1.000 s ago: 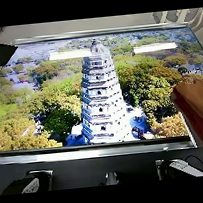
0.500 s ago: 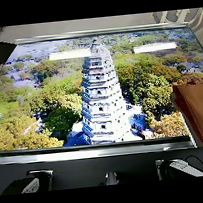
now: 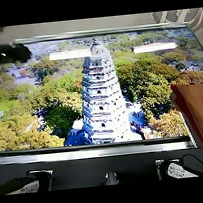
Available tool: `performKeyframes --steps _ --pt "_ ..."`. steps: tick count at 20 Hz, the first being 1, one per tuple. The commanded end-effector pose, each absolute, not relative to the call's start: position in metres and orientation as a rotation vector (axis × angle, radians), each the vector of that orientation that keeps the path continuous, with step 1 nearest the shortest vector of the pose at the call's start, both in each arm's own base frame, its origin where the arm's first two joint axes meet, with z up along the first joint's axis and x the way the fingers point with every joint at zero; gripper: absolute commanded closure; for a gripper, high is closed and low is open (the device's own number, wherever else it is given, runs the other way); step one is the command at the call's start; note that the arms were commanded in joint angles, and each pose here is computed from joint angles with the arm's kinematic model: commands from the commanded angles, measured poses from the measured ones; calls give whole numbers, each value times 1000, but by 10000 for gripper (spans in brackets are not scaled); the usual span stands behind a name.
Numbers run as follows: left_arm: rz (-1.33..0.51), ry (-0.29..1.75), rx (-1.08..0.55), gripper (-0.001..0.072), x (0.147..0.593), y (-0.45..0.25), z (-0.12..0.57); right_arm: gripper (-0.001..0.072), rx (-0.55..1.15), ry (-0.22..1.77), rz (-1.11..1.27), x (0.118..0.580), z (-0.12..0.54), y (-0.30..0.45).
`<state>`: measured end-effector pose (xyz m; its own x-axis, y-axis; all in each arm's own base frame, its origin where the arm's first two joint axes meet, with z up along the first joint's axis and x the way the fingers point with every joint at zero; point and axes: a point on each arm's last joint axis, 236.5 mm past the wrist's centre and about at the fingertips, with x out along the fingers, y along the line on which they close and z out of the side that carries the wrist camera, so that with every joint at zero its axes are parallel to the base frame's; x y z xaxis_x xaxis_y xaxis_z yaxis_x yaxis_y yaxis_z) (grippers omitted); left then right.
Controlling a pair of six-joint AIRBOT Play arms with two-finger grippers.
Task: Fold the shirts.
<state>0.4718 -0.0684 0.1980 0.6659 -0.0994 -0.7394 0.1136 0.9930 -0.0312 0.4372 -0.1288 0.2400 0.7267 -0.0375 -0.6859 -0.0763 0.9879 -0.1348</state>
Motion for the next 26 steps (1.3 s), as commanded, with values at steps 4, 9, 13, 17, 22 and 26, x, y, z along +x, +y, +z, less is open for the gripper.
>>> performKeyframes --steps 4,9,13,17,22,26 --pt "-88 1373 52 60 402 -83 53 113 -231 1395 515 388 81 40" --pt "-54 1299 0 60 411 -85 55 102 -262 1366 469 400 67 53" --pt "-39 1299 4 59 412 -80 54 103 -262 1363 468 401 67 53" --pt "-39 1300 4 60 412 -80 54 103 -262 1363 468 401 67 53" --pt "-39 1300 4 59 412 -80 54 103 -263 1363 467 401 67 53" --pt "-39 1300 4 60 412 -80 54 103 -263 1363 467 401 67 53"
